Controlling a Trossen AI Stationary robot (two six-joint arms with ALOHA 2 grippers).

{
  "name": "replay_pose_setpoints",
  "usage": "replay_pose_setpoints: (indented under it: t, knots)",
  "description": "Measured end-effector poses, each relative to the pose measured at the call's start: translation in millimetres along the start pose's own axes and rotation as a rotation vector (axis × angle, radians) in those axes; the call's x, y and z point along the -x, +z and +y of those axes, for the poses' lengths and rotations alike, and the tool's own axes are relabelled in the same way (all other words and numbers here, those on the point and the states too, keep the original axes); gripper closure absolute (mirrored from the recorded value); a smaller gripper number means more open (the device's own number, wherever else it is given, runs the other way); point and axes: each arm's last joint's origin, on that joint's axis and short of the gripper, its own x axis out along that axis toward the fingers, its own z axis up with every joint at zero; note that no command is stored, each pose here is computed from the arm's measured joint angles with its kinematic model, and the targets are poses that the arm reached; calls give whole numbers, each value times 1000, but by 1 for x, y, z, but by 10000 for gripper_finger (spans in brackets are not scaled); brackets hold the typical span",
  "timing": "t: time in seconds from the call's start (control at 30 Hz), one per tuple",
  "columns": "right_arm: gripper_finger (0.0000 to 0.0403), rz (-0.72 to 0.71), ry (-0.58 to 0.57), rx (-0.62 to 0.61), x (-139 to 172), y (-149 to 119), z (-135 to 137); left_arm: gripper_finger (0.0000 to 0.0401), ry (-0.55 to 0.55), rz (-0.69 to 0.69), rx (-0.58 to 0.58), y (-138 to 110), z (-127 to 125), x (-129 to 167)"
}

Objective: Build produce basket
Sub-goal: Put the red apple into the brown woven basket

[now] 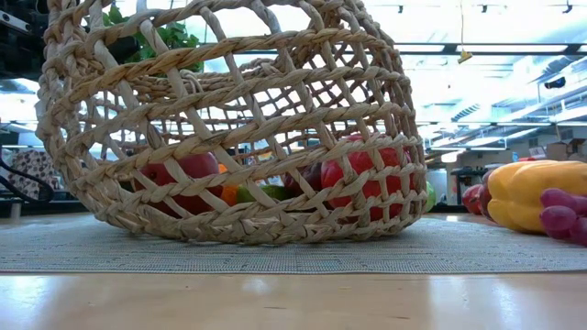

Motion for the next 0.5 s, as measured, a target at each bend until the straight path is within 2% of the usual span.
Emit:
replay_pose_setpoints:
  t: [0.17,0.4,0.5]
  knots:
    - [71,-2,5,14,2,0,6,366,0,0,0,0,0,0]
    - [71,-11,-70,146,10,1,20,373,0,0,0,0,0,0]
    - [71,-19,-81,163,13,2,24,371,0,0,0,0,0,0]
